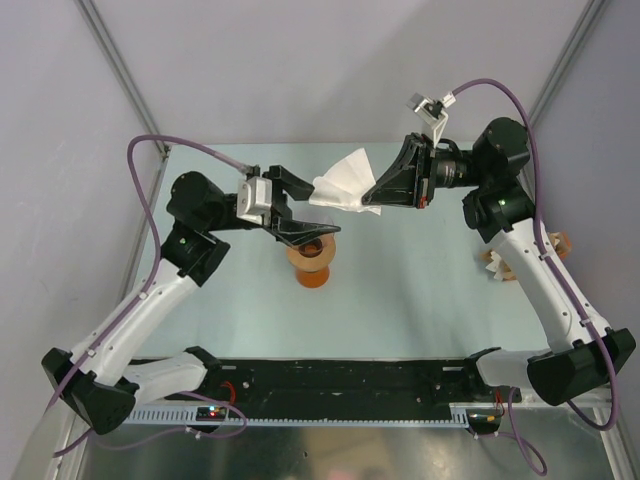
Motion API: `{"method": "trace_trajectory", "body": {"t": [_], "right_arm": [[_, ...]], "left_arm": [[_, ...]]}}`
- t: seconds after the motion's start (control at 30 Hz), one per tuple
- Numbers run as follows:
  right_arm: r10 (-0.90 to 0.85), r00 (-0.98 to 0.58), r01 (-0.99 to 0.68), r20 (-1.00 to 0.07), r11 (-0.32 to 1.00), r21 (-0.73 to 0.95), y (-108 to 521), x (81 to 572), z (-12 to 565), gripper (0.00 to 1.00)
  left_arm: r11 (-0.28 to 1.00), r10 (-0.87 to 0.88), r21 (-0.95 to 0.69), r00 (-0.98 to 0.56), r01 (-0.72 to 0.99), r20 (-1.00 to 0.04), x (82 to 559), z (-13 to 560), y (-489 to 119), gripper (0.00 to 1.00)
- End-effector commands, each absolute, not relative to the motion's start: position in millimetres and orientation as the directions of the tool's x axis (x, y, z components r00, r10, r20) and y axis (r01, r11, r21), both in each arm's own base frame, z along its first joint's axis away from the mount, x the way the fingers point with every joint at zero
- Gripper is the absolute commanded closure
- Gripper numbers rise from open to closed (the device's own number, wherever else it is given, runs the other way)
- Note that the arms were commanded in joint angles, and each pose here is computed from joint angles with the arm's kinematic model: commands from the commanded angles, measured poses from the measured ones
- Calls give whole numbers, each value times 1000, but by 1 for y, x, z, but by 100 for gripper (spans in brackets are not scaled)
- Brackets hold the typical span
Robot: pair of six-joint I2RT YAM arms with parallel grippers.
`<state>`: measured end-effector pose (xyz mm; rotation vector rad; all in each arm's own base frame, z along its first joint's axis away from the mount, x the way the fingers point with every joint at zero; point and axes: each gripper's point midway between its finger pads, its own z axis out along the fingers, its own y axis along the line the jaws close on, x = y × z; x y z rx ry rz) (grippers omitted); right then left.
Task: Place the coffee filter in the dripper
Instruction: Place the coffee filter in the coffee dripper.
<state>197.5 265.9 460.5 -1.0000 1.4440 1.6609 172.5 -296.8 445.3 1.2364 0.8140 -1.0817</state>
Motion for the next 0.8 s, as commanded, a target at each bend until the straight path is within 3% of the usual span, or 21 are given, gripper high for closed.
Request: {"method": "trace_trajectory", "body": {"t": [0.0,0.13,0.33,0.37,0.47,0.53,0.67,0.77], "right_arm": [[47,-409,-906,-911,-145,399,262,182,483,100],[48,-429,-897,-902,-138,420,262,181,483,100],[68,-441,-895,-895,-103,433,259,190,484,98],[75,-437,-898,-896,-94,430,258,192,485,95],[105,-416,-910,-904,-44,413,252,205,489,59],[118,-387,-919,-914,36,394,245,220,486,45],[97,-290,-918,-952,254,305,225,246,482,35],[53,-250,-919,-967,301,255,219,248,482,32]], "left_arm": [[55,-199,382,385,922,-901,179,450,-296,45],[62,-198,391,395,918,-897,180,450,-296,54],[47,-206,355,357,933,-911,175,452,-296,93],[51,-206,344,347,938,-915,175,452,-295,97],[50,-208,298,301,953,-930,175,452,-295,99],[54,-211,250,256,967,-943,176,453,-296,100],[79,-200,127,140,989,-970,183,448,-296,100],[67,-180,112,122,991,-976,181,441,-296,100]]}}
